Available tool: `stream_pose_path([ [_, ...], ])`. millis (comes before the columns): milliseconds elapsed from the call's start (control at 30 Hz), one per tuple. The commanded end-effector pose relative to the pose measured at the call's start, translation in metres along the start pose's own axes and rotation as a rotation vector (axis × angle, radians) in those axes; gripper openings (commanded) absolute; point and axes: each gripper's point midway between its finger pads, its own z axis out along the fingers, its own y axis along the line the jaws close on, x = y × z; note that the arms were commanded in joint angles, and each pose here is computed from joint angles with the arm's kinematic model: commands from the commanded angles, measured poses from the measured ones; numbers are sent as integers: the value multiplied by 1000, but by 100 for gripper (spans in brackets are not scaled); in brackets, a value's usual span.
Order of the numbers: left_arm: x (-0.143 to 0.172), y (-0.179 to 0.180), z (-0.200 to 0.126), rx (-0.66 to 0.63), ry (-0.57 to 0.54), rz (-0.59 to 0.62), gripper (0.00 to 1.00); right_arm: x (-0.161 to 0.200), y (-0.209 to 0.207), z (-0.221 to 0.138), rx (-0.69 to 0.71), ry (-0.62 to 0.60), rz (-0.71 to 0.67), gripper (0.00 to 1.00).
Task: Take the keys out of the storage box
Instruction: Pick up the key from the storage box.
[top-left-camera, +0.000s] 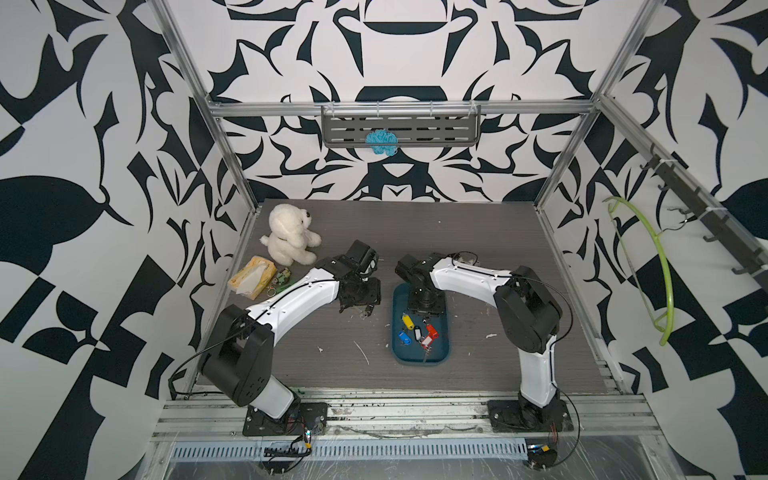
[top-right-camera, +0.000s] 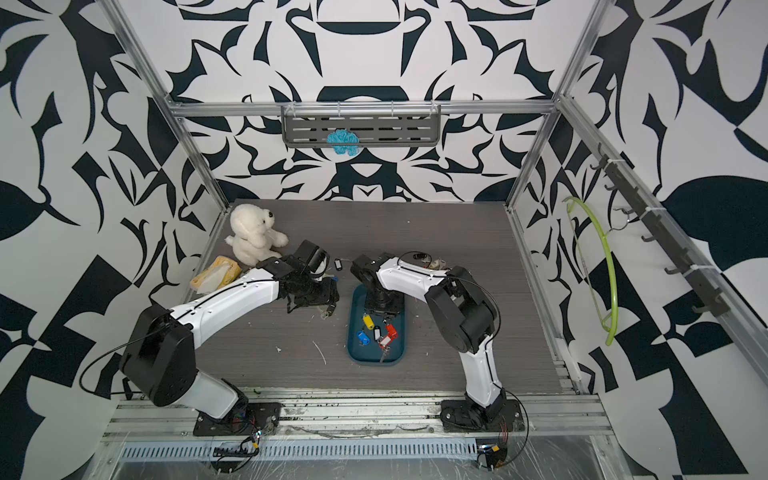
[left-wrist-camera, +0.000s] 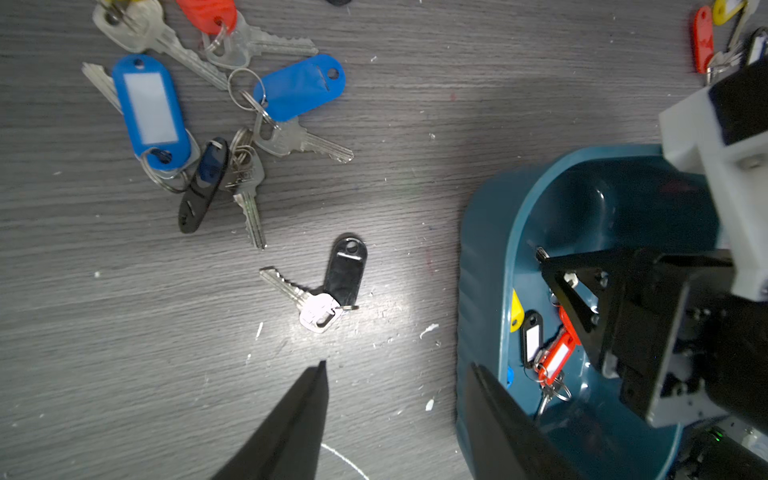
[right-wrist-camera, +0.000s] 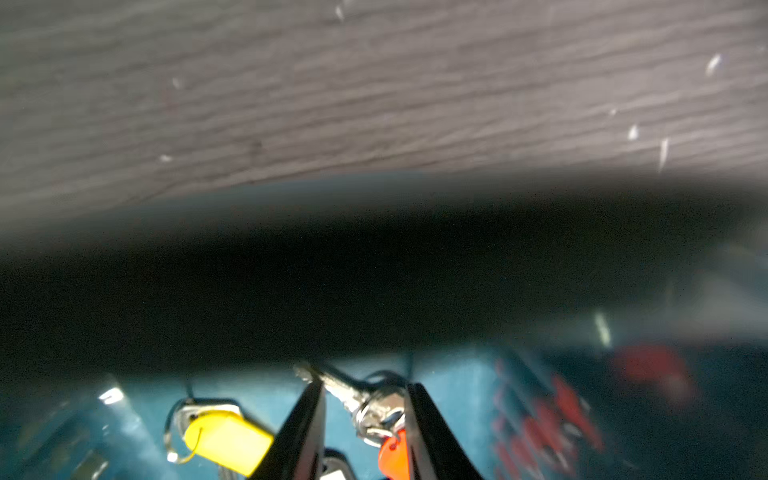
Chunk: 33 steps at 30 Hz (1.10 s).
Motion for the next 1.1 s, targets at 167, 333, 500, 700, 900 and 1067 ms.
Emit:
stream_pose_path([
  [167, 10, 3, 5, -2, 28, -1, 59, -6, -4, -2, 22, -16, -17, 11],
  [333, 10, 4, 5, -4, 29, -2, 59, -11, -2, -13, -3, -41, -14, 0],
  [500, 11, 4, 6, -4, 32, -1, 59, -15, -1, -30, -38, -73, -14, 0],
  [700, 10, 2, 5, 0, 31, -1, 59, -20, 1, -55, -82, -115, -9, 0],
  [900, 10, 1, 6, 2, 32, 1, 58, -25, -4, -77, -130, -153, 13, 0],
  [1067, 10, 0, 7, 2, 38, 4, 58, -29, 7, -82, -279, -164, 37, 0],
])
